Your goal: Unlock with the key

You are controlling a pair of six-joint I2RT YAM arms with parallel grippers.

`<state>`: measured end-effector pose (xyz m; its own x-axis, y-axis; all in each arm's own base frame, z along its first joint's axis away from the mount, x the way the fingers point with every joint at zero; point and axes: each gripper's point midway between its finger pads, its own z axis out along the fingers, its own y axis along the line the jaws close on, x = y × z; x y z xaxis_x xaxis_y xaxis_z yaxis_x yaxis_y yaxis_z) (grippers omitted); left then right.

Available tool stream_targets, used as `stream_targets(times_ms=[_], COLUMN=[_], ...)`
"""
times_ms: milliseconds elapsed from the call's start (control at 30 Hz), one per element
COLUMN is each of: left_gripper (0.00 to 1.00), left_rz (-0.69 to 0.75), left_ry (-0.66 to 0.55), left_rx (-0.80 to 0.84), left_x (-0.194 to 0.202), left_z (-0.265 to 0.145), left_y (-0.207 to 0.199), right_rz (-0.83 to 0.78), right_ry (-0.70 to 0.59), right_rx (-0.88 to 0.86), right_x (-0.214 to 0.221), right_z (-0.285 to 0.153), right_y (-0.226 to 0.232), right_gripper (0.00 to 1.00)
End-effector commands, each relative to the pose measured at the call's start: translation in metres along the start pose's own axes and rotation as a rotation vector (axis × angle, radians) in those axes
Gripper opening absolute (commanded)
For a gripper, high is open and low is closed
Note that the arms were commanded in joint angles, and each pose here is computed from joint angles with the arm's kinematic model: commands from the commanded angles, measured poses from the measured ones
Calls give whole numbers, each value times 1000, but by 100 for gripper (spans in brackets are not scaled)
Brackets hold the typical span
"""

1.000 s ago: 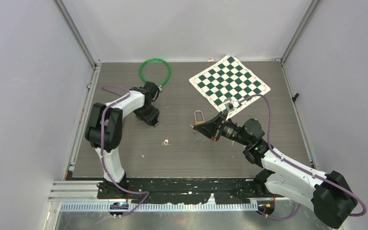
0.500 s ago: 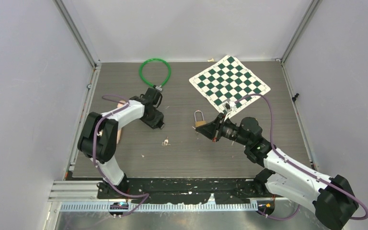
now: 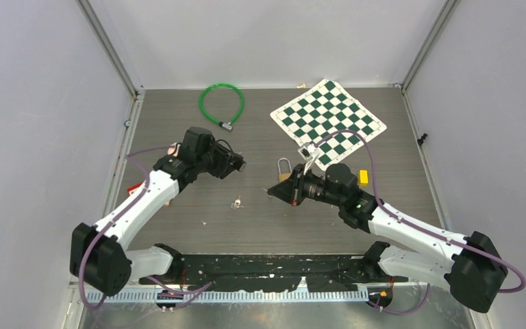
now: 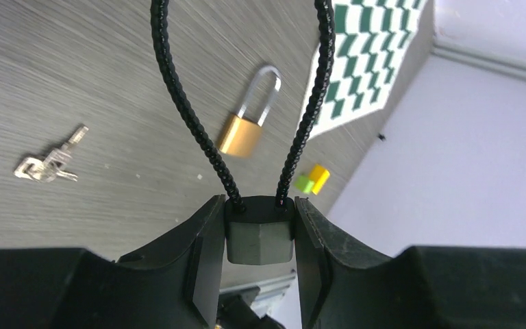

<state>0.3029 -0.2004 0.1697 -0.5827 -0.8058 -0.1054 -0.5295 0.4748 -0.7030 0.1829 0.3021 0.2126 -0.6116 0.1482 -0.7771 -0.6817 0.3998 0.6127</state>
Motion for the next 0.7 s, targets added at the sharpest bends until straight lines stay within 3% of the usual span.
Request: stream_targets(times_ms=[0,300,667], left_gripper=[0,0,0], left_rz=[3,73,110], left_ry=[54,124,119], left_rx=[174,242,255], left_x=[19,58,71], left_z=[-31,-48,-53], left_y=[-32,-32,-42], right_rz=[-31,-19,-35], right_ry=[-31,-45,-129], right_rx=[-29,18,114], right_x=[-16,-17,-31], right_z=[12,18,11], right_y=[22,20,5], right_gripper=[5,5,5])
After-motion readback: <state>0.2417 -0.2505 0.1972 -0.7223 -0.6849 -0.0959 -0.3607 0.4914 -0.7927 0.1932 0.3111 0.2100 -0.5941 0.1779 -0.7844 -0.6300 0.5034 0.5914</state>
